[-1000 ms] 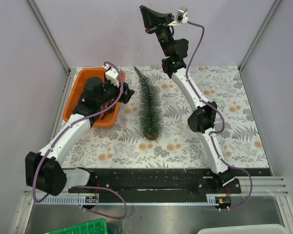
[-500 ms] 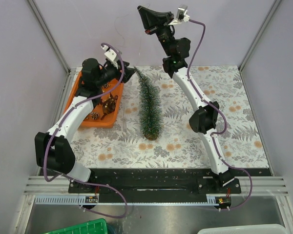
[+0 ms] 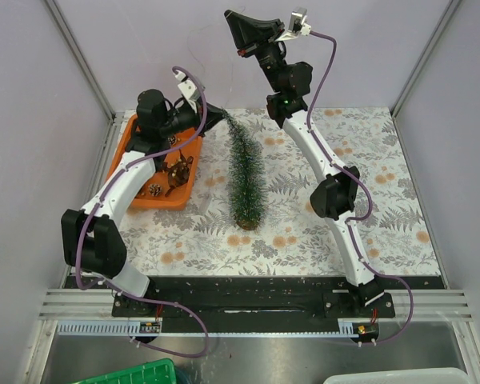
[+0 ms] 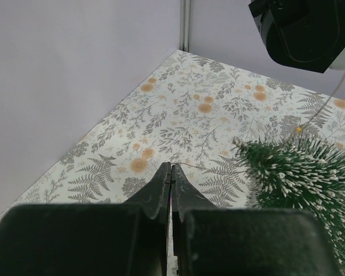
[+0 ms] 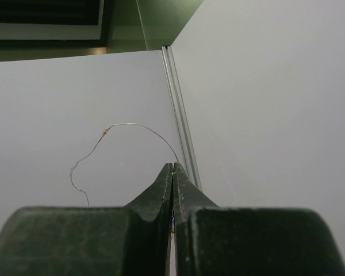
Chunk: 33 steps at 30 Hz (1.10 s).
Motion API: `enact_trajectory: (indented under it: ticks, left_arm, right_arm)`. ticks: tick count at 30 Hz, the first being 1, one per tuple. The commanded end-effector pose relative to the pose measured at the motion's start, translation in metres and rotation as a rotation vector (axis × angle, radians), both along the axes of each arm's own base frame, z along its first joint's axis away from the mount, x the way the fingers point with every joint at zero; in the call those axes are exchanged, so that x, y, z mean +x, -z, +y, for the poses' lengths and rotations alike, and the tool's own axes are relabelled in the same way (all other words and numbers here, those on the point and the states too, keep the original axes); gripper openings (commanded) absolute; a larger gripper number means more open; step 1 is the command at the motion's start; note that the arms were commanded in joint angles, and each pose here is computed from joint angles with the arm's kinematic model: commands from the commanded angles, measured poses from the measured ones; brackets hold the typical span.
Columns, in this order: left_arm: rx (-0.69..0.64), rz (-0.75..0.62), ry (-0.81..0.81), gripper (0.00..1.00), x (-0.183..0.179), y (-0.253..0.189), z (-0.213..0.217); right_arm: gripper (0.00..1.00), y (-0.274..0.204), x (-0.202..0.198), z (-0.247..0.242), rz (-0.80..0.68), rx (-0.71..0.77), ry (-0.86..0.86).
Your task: Decorate the small christmas tree
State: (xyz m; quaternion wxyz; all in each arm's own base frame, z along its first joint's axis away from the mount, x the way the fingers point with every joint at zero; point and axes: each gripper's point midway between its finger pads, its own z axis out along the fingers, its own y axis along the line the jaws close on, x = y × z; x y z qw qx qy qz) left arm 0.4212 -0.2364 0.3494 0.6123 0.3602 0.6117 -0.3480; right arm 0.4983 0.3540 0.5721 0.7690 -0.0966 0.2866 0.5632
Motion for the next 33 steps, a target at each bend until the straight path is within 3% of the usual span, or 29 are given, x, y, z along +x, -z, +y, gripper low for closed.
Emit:
enact_trajectory:
  ticks: [1,7,14,18,19,20,21,22,27,33]
  left_arm:
    - [-0.053,-0.076,-0.047,0.0,-0.005,-0.032,0.018]
    - [-0.102,-0.122,-0.139,0.0,-0.012,-0.056,0.047]
    - [-0.11,-0.108,-0.19,0.0,-0.022,-0.055,0.064]
    - [-0.087,-0.099,-0.082,0.0,-0.041,-0.047,0.054]
    - [-0.066,-0.099,-0.038,0.05,-0.046,-0.04,0.049]
    - [-0.048,-0.104,0.0,0.27,-0.05,-0.034,0.044]
    - [-0.032,-0.093,0.028,0.42,-0.051,-0.024,0.04]
    - [0.006,-0.127,0.045,0.49,-0.049,-0.017,0.037]
    - [0.056,-0.18,0.049,0.59,-0.028,-0.007,0.027]
    - [0.073,-0.241,0.109,0.62,-0.021,-0.014,0.015]
  right_arm:
    - [0.0,-0.053,-0.047,-0.019,-0.11,0.051,-0.02]
    - [0.0,-0.058,-0.058,-0.013,-0.119,0.042,-0.05]
    - [0.0,-0.065,-0.074,0.004,-0.147,-0.001,-0.005]
    - [0.0,-0.066,-0.078,0.011,-0.146,-0.009,-0.014]
    - [0.0,-0.066,-0.079,0.013,-0.145,-0.009,-0.017]
    - [0.0,-0.067,-0.082,0.014,-0.148,-0.01,-0.023]
    - [0.0,-0.067,-0.082,0.014,-0.147,-0.012,-0.024]
    - [0.0,-0.067,-0.085,0.016,-0.15,-0.012,-0.031]
    - [0.0,-0.066,-0.093,0.024,-0.154,-0.023,-0.066]
    - [0.0,-0.061,-0.091,0.03,-0.148,-0.038,-0.063]
